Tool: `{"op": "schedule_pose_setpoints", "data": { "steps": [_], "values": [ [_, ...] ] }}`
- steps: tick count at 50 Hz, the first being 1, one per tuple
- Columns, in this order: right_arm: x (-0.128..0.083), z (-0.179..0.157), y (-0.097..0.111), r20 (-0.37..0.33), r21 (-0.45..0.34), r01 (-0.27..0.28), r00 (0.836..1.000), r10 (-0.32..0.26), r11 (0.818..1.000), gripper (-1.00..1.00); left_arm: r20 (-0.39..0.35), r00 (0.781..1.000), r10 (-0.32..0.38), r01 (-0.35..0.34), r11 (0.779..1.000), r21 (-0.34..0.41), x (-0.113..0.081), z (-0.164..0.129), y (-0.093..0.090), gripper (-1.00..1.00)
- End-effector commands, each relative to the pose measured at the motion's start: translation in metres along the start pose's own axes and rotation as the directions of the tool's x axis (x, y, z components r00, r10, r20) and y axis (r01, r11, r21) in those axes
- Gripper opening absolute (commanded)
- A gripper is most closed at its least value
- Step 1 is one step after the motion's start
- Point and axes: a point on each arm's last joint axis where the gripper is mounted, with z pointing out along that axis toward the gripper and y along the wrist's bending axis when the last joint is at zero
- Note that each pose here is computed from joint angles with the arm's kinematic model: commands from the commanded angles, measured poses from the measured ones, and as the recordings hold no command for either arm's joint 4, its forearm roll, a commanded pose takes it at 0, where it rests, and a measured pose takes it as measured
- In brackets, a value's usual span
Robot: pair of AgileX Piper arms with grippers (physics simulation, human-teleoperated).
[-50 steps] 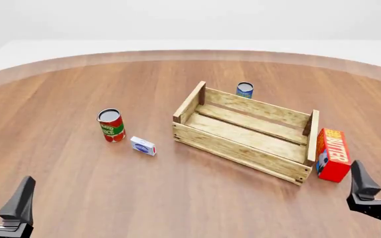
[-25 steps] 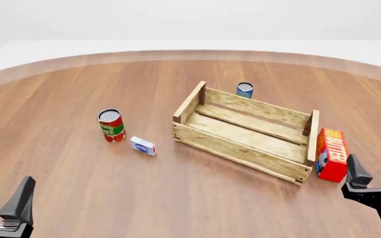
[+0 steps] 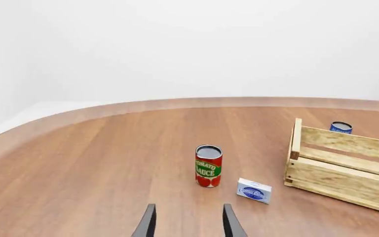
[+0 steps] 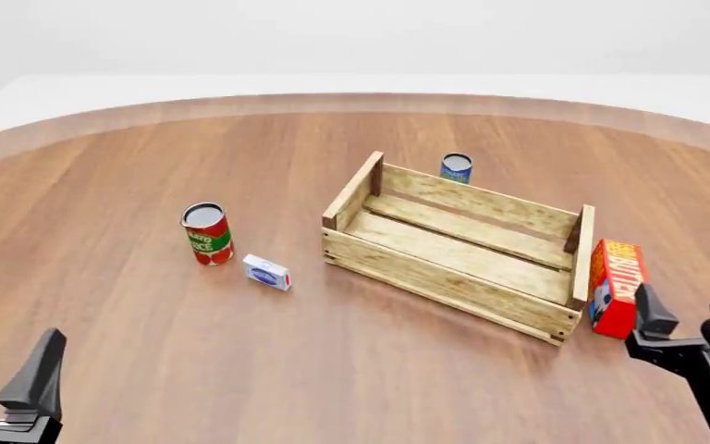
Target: Pick up the butter and put it in the tray.
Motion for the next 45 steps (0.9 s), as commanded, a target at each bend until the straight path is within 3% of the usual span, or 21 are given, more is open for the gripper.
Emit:
{"op": "schedule_pose_setpoints", "data": {
  "steps": [1, 12, 18, 45],
  "values": [
    [0.005, 0.008, 0.000, -0.014, 0.001, -0.006, 1.000, 0.006, 1.000, 1.00, 0.000, 1.000, 0.000, 0.000, 1.000, 0.000, 0.000, 0.000, 0.000, 1.00],
    [0.011, 0.015, -0.002, -0.029, 0.014, -0.004, 1.000, 0.004, 1.000, 1.00, 0.000, 1.000, 0.000, 0.000, 1.000, 0.000, 0.000, 0.000, 0.000, 1.00],
    [0.014, 0.023, -0.005, -0.038, 0.029, -0.040, 0.998, 0.041, 0.999, 1.00, 0.000, 1.000, 0.000, 0.000, 1.000, 0.000, 0.000, 0.000, 0.000, 1.00],
    [0.029, 0.049, -0.007, -0.076, 0.038, -0.021, 0.997, 0.024, 0.999, 1.00, 0.000, 1.000, 0.000, 0.000, 1.000, 0.000, 0.000, 0.000, 0.000, 1.00]
  ]
}}
